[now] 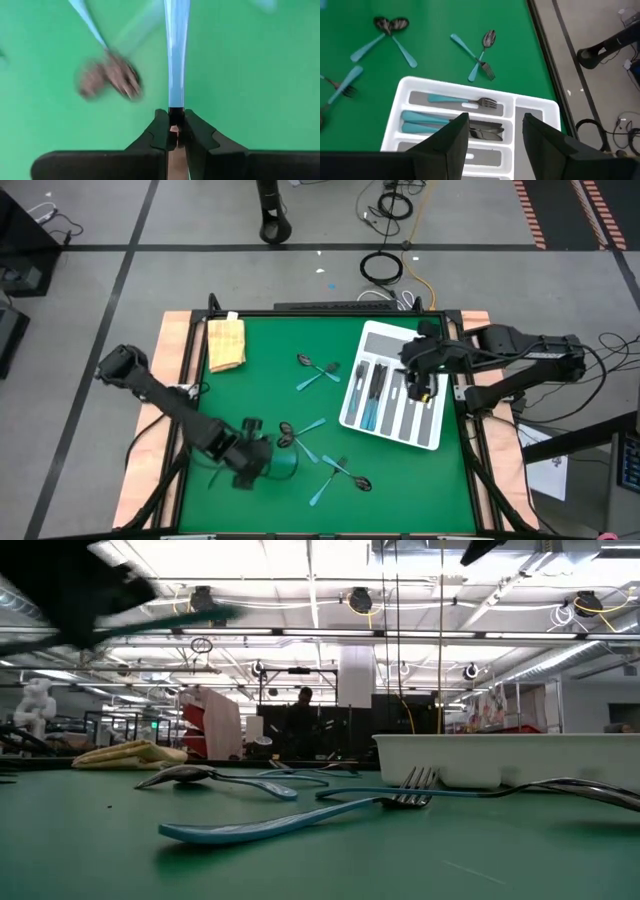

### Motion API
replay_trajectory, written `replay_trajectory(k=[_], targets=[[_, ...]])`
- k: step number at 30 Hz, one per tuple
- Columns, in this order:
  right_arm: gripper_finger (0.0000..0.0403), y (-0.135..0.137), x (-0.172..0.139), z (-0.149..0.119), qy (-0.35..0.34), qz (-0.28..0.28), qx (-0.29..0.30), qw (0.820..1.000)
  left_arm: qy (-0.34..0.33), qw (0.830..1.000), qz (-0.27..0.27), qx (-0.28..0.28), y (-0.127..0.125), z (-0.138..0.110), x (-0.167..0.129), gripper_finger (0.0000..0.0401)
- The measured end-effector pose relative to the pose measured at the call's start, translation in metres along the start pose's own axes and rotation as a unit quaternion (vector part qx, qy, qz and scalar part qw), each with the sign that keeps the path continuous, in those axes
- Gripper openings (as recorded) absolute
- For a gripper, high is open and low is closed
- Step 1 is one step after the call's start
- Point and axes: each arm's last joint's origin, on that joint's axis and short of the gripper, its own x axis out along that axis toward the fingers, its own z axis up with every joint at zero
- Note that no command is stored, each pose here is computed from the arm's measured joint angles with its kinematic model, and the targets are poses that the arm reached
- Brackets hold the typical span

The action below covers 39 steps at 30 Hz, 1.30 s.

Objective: Sort silverware
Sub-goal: Put the blue table knife into the white cutlery tray

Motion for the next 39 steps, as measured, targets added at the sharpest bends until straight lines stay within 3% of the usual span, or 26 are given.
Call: replay_trajectory(k=[2, 5, 12, 15, 19, 23, 28, 35, 39], targets=[[0.0159, -0.005, -0.009, -0.006, -0.004, 0.001, 0.008, 1.0, -0.049, 0.999, 0.007, 0.015, 0.007, 0.023, -0.013, 0.0033], [0.0145, -0.012, -0.024, -0.019, 0.0, 0.001, 0.017, 1.0, -0.107, 0.989, 0.057, 0.088, 0.023, 0.054, -0.028, 0.0033], [0.0116, -0.031, -0.061, -0.053, -0.018, 0.011, 0.067, 0.998, -0.144, 0.933, 0.209, 0.256, 0.091, 0.13, -0.029, 0.0033], [0.0109, -0.037, -0.074, -0.065, -0.039, 0.016, 0.088, 0.995, -0.147, 0.886, 0.263, 0.354, 0.116, 0.158, -0.024, 0.0033], [0.0102, -0.044, -0.087, -0.077, -0.066, 0.02, 0.118, 0.991, -0.107, 0.799, 0.315, 0.5, 0.146, 0.182, -0.011, 0.0033], [0.0096, -0.047, -0.091, -0.081, -0.076, 0.02, 0.133, 0.988, -0.051, 0.731, 0.295, 0.613, 0.177, 0.185, 0.017, 0.0033], [0.0093, -0.047, -0.089, -0.078, -0.08, -0.009, 0.133, 0.988, -0.011, 0.63, 0.252, 0.734, 0.206, 0.184, 0.053, 0.0033], [0.0093, -0.047, -0.087, -0.076, -0.079, -0.032, 0.129, 0.988, -0.003, 0.552, 0.251, 0.795, 0.227, 0.186, 0.102, 0.0033], [0.0093, -0.047, -0.087, -0.077, -0.079, -0.032, 0.129, 0.988, -0.018, 0.537, 0.233, 0.81, 0.222, 0.189, 0.122, 0.0033]])
